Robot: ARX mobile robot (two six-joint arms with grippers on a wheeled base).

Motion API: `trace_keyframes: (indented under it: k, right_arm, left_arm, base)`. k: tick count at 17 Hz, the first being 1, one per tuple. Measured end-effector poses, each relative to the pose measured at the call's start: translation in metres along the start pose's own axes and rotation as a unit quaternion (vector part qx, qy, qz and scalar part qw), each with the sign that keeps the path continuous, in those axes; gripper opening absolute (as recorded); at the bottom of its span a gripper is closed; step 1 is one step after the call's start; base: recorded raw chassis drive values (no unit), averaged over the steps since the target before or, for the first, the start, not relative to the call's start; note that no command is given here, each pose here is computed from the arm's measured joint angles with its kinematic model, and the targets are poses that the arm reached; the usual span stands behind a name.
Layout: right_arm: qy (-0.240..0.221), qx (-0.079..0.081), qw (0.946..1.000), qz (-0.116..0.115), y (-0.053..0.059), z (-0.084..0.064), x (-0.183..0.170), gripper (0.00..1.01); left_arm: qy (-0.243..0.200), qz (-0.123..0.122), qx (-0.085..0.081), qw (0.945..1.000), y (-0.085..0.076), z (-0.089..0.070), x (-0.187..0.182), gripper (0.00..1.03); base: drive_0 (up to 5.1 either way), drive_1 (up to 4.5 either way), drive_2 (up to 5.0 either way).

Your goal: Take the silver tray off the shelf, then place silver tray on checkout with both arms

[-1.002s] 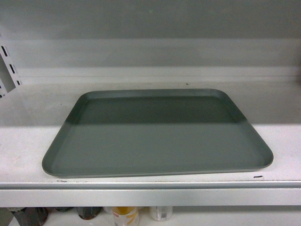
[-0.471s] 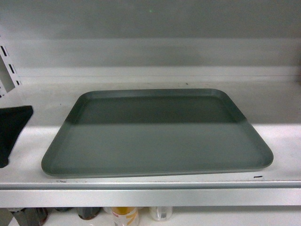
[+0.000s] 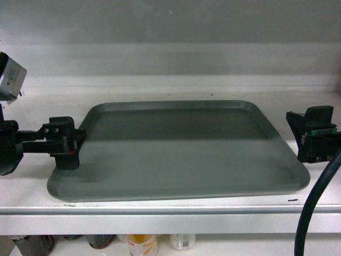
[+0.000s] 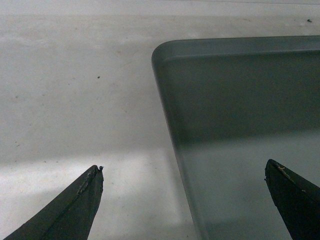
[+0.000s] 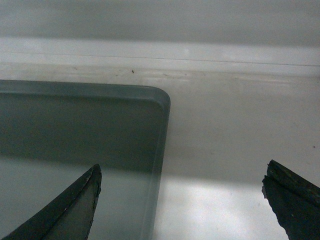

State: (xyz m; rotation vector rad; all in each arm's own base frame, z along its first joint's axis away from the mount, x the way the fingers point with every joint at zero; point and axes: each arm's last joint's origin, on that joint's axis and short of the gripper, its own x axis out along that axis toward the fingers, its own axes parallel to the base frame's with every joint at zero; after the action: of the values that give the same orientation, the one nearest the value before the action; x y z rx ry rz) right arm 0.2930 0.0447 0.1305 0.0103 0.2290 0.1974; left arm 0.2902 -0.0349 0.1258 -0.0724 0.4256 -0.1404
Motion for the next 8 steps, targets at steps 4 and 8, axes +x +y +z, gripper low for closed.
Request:
trace_keyframes:
  k: [4,8]
  right_arm:
    - [0.020,0.004,0.9998,-0.003,0.002,-0.004,0.027,0.98]
    - [0.052,0.019,0.9984,-0.010,0.003,-0.001,0.048,0.98]
  left_arm:
    - [0.013,0.000,-0.009,0.9999,0.001,0.005,0.030,0.98]
    - [0.013,0.007,-0.009,0.9999,0.001,0.018,0.045,0.98]
  base:
    - [0.0,0.00,0.0]
    - [0.0,0.00,0.0]
